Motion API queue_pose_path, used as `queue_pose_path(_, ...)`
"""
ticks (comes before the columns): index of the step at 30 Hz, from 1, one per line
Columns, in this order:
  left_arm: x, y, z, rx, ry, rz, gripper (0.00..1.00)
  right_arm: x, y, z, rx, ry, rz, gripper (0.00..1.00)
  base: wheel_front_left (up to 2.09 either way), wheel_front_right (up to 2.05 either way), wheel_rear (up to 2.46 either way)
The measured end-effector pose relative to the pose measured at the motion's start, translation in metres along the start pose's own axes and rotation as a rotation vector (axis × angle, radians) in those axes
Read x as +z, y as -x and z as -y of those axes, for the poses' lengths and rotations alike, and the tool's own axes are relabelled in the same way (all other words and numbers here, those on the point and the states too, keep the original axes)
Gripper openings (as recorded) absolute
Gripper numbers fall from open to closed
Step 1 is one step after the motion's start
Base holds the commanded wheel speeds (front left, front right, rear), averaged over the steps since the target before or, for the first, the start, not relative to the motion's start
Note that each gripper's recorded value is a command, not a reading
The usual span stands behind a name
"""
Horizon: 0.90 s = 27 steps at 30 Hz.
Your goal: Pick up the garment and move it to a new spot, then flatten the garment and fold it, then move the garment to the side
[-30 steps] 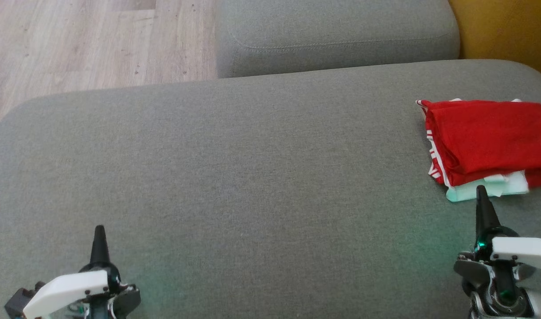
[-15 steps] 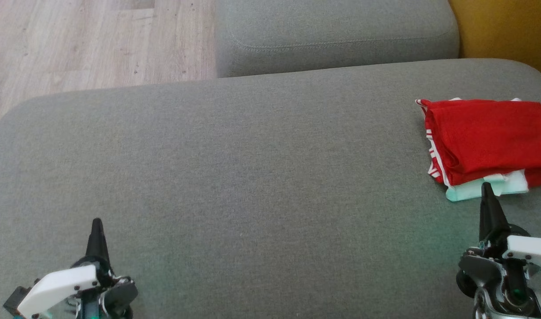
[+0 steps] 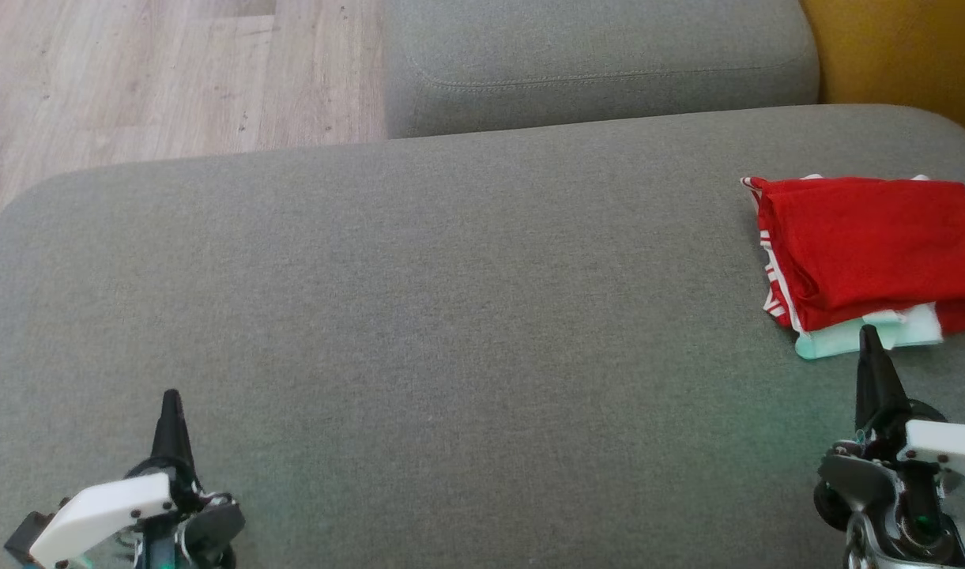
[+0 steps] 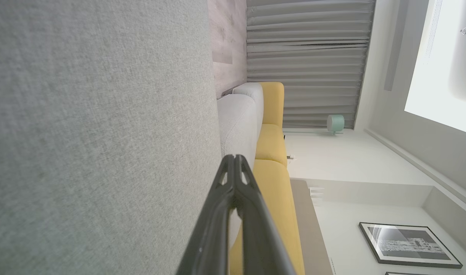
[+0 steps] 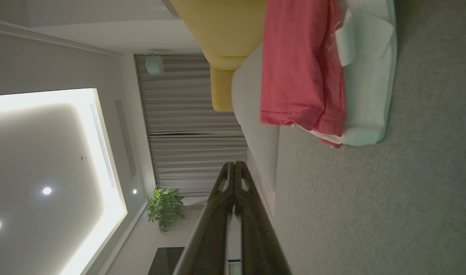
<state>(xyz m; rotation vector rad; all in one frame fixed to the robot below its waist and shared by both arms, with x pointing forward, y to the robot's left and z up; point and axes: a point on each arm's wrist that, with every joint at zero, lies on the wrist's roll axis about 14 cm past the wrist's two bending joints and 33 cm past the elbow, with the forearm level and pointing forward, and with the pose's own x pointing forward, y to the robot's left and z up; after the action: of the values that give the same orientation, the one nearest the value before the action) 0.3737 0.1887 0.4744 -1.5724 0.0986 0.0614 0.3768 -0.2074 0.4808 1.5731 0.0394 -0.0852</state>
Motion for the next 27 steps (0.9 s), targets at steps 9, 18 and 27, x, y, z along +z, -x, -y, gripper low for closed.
queue_pose_path(9,0.0000,0.0000,0.0000,0.000,0.000,0.000,0.00,0.0000,0.0000,-0.0001,0.000,0.000,0.000,0.00,0.00,0.00,0.00)
queue_pose_path(18,0.0001,0.0000,0.0000,0.000,0.000,0.000,0.00,0.0000,0.0000,-0.0002,0.001,0.000,0.000,0.00,0.00,0.00,0.00)
queue_pose_path(27,0.0001,0.0000,0.0000,0.000,0.000,0.000,0.00,0.0000,0.0000,-0.0002,0.001,0.000,0.000,0.00,0.00,0.00,0.00)
